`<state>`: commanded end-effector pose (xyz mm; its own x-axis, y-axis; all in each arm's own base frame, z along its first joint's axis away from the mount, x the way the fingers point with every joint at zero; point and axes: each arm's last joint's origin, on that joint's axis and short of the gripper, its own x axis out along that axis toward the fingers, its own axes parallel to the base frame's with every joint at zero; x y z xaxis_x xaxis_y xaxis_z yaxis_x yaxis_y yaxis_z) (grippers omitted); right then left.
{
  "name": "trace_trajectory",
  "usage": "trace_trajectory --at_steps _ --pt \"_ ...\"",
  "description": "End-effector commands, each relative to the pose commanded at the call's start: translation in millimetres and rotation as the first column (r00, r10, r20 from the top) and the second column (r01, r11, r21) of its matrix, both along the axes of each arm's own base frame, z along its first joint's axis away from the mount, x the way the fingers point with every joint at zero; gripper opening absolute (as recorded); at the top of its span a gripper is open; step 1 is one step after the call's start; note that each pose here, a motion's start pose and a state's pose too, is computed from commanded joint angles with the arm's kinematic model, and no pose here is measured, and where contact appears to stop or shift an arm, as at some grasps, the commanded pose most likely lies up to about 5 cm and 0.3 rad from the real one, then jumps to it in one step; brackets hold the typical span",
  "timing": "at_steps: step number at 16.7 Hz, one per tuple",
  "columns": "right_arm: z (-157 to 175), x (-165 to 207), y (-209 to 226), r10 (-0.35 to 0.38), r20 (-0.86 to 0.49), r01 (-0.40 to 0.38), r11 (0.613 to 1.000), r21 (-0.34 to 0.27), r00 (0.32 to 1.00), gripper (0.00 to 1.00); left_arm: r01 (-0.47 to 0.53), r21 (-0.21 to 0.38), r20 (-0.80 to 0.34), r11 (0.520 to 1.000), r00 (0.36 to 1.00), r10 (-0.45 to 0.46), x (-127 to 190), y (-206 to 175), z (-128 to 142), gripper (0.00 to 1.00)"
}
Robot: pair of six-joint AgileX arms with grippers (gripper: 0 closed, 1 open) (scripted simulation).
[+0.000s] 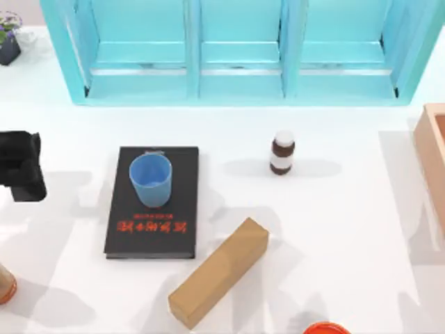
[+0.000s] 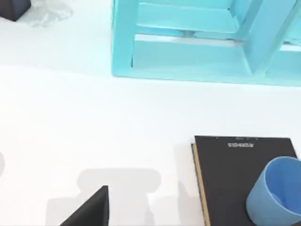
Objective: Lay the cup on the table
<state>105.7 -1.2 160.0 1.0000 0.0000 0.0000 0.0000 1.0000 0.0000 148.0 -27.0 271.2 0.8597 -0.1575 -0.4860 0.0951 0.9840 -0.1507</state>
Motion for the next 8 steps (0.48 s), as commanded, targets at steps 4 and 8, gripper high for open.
trace_trajectory --at_steps 4,8 --pt "0 0 0 0.000 0.000 0.000 1.000 0.000 1.000 1.00 0.043 -0.023 -0.296 0.999 0.954 -0.048 65 -35 45 1.00" --pt "0 0 0 0.000 0.000 0.000 1.000 0.000 1.000 1.00 0.066 0.002 -0.562 0.998 0.825 -0.053 138 -88 50 1.00"
